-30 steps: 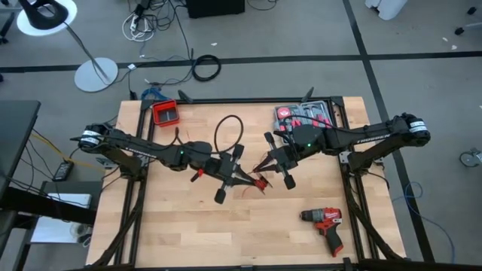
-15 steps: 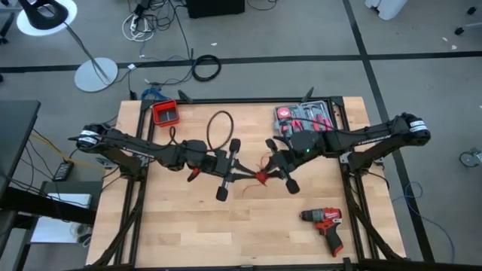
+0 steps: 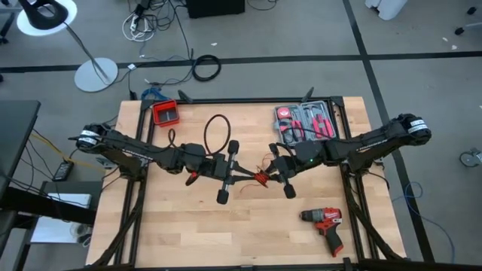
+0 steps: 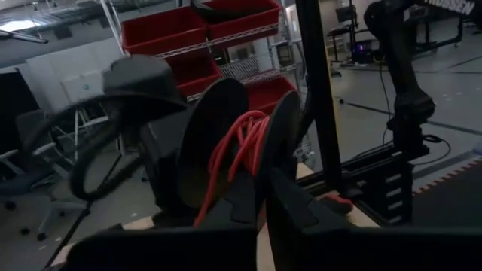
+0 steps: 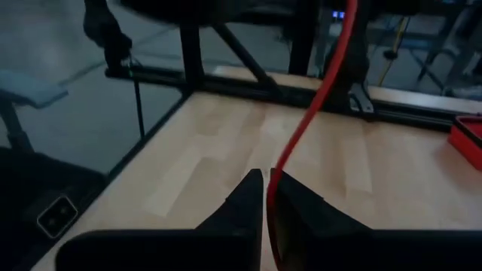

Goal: Coil cords
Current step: Coil the red wire onto the black spool

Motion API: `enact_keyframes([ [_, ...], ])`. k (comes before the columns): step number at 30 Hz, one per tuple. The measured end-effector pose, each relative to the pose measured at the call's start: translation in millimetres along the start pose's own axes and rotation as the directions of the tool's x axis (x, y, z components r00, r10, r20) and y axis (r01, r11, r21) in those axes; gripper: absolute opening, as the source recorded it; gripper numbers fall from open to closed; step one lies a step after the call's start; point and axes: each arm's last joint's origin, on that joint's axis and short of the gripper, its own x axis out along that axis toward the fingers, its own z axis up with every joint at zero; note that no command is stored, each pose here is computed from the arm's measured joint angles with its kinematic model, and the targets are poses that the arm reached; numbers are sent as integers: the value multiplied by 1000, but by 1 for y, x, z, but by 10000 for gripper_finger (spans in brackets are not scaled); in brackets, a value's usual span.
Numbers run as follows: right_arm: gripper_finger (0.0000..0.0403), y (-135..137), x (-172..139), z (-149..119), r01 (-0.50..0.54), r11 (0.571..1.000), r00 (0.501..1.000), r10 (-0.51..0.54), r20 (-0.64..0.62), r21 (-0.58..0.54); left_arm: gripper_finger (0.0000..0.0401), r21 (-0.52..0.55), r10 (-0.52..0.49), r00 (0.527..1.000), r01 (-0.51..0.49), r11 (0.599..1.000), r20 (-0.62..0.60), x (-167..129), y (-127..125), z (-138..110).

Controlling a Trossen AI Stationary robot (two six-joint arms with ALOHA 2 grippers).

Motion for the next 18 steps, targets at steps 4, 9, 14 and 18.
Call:
enact_keyframes([
  [4, 24, 0, 0, -17, 30, 1000, 999, -30, 37, 6, 9, 0, 3, 1000, -3, 1000, 11, 0, 0, 1],
  [9, 24, 1, -1, -34, 45, 998, 998, -46, 32, 32, 9, -2, 3, 1000, -3, 1000, 8, 0, 0, 1],
  [14, 22, 1, -2, -45, 44, 997, 999, -44, 0, 60, 9, -27, 1, 1000, -1, 1000, 5, 0, 0, 0],
  [18, 24, 2, -2, -50, 44, 996, 999, -43, -15, 84, 9, -47, -1, 1000, 1, 999, -4, 0, 0, -1],
])
